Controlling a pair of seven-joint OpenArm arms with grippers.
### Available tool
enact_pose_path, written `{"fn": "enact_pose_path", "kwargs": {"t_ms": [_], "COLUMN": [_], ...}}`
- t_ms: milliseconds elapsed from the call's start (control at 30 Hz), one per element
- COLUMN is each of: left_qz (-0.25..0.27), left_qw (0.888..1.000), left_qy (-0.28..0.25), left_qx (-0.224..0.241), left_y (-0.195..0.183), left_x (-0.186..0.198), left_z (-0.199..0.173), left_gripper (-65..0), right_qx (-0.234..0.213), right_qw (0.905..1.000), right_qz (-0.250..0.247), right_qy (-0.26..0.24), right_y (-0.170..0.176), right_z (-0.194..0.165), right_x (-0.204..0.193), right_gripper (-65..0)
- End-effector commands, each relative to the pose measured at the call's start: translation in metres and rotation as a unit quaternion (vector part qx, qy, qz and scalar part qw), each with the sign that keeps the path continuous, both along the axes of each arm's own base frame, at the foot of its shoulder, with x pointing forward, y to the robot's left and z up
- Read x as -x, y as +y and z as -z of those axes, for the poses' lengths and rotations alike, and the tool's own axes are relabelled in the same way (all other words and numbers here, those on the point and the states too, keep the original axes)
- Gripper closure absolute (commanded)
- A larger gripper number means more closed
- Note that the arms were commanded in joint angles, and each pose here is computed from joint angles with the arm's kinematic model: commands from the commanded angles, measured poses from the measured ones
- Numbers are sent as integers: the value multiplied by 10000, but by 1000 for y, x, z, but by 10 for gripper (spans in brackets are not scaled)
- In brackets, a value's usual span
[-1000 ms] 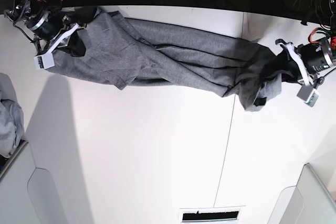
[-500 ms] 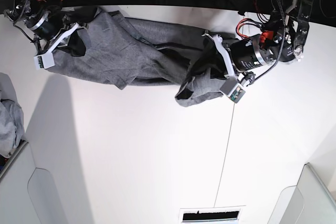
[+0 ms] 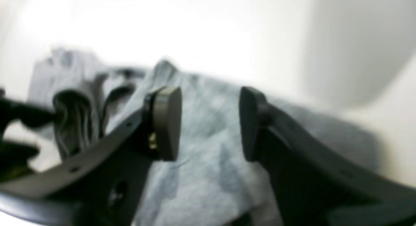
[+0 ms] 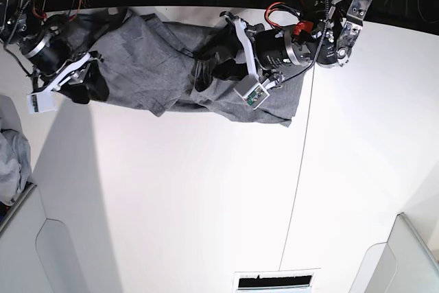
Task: Layout the t-shirt on the table in an organized manner, then fold the t-shirt properly
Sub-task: 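Fold the strip end with the left gripper toward the right gripper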
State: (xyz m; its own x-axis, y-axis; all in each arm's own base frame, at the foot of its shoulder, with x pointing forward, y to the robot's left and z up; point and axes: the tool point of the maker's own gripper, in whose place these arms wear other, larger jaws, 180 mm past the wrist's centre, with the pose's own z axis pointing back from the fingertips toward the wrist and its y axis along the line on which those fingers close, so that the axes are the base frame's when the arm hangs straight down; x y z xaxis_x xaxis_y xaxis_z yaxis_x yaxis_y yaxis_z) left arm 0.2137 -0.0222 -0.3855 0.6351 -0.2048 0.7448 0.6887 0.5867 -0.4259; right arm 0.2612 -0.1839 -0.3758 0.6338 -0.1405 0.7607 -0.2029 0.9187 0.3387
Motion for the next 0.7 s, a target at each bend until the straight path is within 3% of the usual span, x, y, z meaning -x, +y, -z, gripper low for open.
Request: {"fn": "enact_pose_path", "kwargs": {"t_ms": [0,200,333,500,667], "left_qz": [-13,245,254,-17,-621], "left_qw": [9994,9974,9954,9952,9934], "left_qy": [-178,-332,-301,-527,-820], "left_qx": [286,586,874,822,515], "left_y": [-8,-15,-13,10,61], "left_x": [-6,-6,-7,-22,-48], "left_z": [-15,-35,-51,-62,-70], "left_gripper": [-348,-348,-348,-348,-348], "right_qx": [56,387,379,-122,-426], "right_qw": [9996,9948,9933,9921,9913], "right_qz": [75,945,1010,999,745], "right_qy": [-255,35,418,748,1002], "right_y": [-11,-81,-98,-94,-69], "right_z": [-15,-15,5,33,53], "right_x": [-7,9,33,46,46], "right_gripper": [-291,-325,-344,-388,-395]}}
